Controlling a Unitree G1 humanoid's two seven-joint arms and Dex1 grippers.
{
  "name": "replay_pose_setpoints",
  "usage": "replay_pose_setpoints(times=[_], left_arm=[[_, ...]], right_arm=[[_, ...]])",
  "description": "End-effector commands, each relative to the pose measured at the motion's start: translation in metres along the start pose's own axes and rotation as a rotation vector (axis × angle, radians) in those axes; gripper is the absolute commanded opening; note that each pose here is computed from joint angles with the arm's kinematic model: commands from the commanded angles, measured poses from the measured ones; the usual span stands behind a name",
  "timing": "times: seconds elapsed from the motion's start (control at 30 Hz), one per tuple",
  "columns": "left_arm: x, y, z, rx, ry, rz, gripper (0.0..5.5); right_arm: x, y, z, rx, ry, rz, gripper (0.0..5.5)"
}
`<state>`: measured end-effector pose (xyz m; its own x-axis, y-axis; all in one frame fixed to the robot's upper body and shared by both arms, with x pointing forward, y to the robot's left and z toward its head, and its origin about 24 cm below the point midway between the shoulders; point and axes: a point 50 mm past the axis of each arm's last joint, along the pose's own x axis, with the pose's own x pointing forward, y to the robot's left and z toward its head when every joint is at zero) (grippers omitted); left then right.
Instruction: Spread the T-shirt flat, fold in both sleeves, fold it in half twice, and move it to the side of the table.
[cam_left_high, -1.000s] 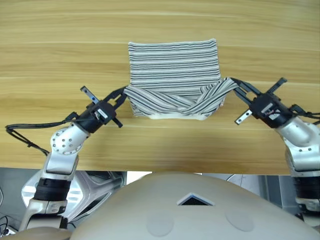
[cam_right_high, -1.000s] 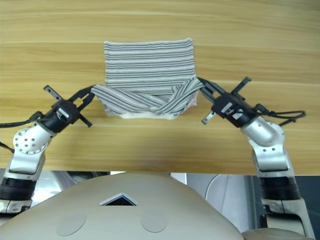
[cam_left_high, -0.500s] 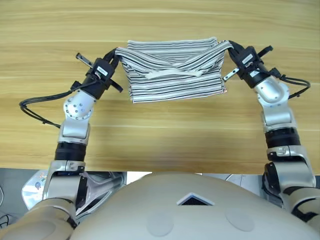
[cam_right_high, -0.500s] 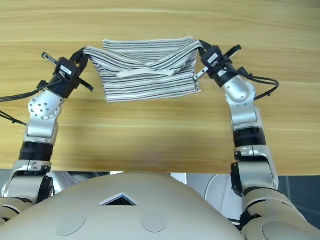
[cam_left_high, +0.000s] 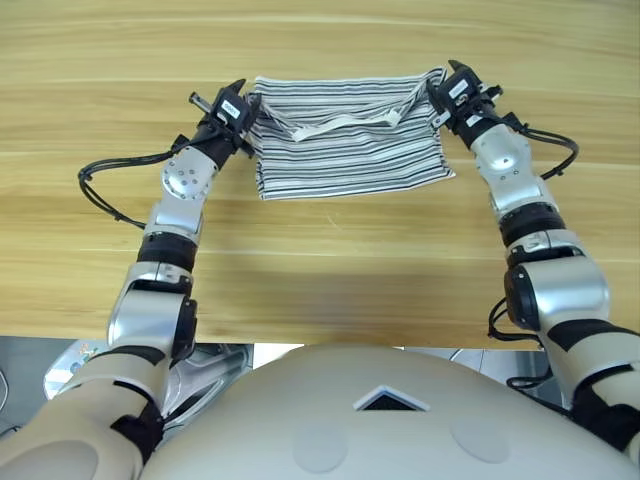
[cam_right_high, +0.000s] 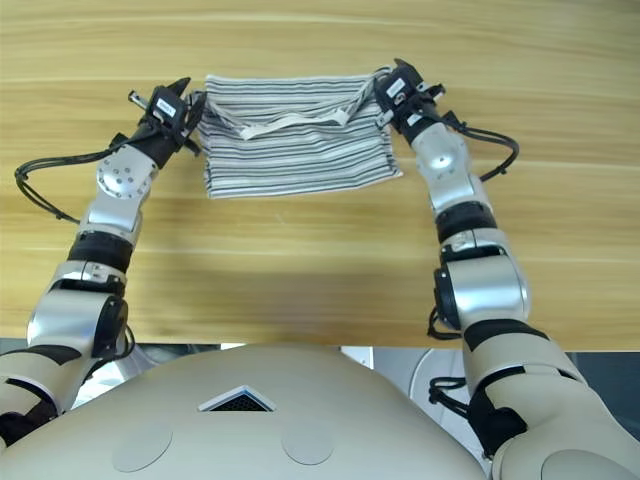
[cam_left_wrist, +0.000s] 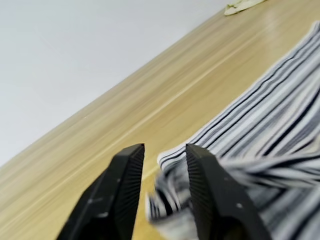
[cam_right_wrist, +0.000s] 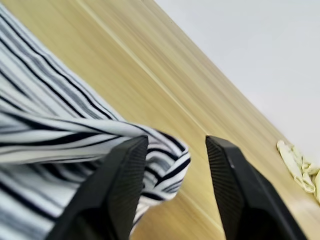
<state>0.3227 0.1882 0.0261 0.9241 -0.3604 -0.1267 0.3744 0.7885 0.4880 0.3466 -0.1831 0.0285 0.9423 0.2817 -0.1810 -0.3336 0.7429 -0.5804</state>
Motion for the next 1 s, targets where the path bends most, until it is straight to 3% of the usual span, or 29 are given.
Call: replay_pose_setpoints(times=[0.03,0.2,0.3,0.4,0.5,0.63,0.8,1.0], left_arm=[[0.016,0.018,0.002,-0.074,0.053,0.097,2.24],[0.027,0.034,0.0,-0.267,0.136,0.225,2.97],[0.03,0.051,0.007,-0.328,0.109,0.315,3.34],[0.017,0.066,0.001,-0.329,0.085,0.407,3.84],[-0.001,0.067,-0.006,-0.375,-0.007,0.485,4.3],[-0.023,0.047,0.004,-0.484,-0.163,0.52,4.3],[-0.045,0.024,0.016,-0.579,-0.209,0.554,4.3],[-0.049,0.02,0.038,-0.59,-0.244,0.561,4.3]], right_arm=[[0.013,-0.006,0.009,0.04,0.033,-0.058,2.8],[0.012,-0.007,-0.002,0.129,0.136,-0.171,3.61],[0.011,-0.003,0.002,0.133,0.072,-0.201,4.0],[0.0,0.038,0.021,0.094,-0.131,-0.091,4.01],[-0.035,0.092,0.046,0.145,-0.265,0.036,4.01],[-0.059,0.123,0.058,0.175,-0.256,0.13,4.01],[-0.042,0.126,0.055,0.215,-0.143,0.128,4.01],[-0.014,0.105,0.062,0.27,-0.074,0.093,4.01]])
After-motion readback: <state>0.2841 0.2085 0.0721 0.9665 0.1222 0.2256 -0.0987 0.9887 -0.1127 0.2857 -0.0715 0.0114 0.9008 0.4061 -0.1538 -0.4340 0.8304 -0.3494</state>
